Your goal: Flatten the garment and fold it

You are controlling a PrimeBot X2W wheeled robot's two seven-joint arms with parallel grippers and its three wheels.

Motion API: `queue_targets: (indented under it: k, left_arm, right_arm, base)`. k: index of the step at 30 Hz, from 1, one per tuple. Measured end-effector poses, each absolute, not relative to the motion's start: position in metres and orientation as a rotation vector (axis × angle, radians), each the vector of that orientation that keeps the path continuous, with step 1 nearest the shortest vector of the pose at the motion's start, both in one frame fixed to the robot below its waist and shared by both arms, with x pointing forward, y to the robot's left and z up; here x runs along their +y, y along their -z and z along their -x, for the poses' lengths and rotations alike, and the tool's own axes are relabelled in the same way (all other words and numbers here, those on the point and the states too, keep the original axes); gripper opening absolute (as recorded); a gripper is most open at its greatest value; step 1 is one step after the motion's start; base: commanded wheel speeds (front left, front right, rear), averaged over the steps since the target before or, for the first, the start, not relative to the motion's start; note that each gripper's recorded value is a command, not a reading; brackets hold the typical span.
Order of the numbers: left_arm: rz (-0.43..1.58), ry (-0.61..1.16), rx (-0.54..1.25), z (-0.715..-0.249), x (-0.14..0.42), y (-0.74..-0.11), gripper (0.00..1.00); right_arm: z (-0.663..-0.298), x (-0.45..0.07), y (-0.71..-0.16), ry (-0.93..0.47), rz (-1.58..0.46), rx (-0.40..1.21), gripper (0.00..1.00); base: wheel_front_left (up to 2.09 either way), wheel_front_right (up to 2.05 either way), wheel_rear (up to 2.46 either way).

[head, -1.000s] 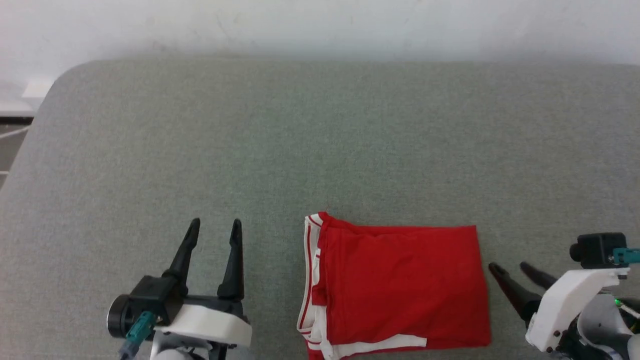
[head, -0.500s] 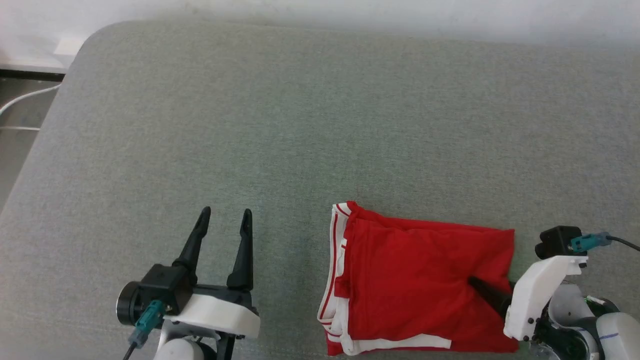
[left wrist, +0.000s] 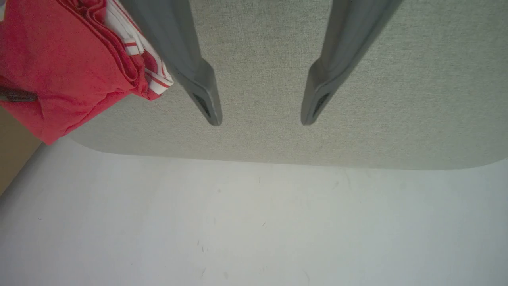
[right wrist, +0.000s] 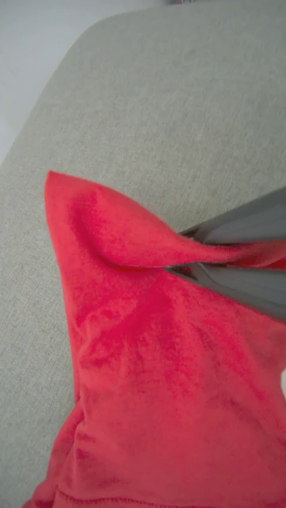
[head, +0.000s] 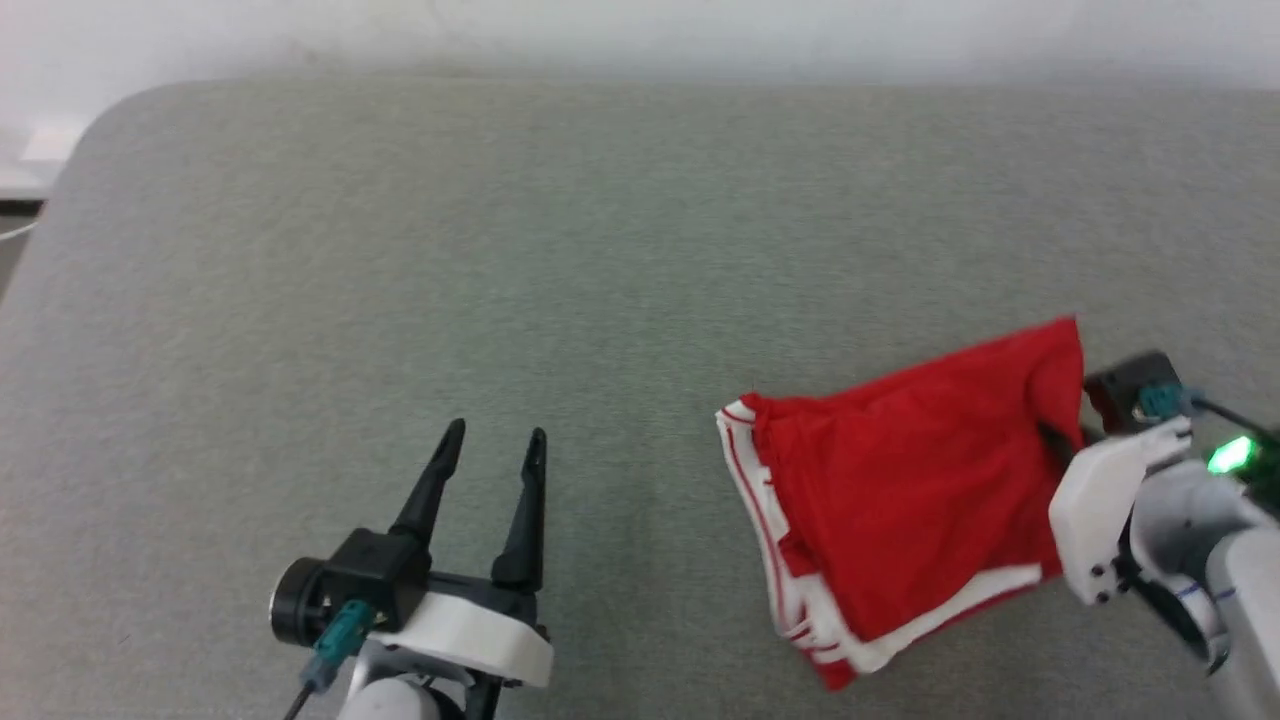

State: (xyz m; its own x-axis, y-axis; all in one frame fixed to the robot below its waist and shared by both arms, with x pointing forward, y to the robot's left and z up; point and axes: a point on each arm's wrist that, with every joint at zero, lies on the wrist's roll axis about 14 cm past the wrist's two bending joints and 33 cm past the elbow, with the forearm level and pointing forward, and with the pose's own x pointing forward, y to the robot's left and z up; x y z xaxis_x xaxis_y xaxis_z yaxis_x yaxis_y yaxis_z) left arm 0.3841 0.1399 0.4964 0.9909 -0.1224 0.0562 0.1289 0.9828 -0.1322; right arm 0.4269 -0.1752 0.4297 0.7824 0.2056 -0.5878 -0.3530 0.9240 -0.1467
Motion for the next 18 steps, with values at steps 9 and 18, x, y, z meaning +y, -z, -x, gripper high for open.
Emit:
queue_targets:
  k: [9, 18]
  left_arm:
    - [0.167, 0.335, -0.083, -0.424, 0.069, -0.505, 1.0]
    - [0.171, 0.453, -0.07, -0.47, 0.027, -0.482, 1.0]
  right_arm:
    - [-0.443, -0.293, -0.485, -0.119, 0.685, 0.546, 0.0]
    - [-0.446, -0.401, -0.477, 0.051, 0.817, 0.643, 0.0]
  base:
    - [0.0, 0.0, 0.0]
    - [0.0, 0.0, 0.0]
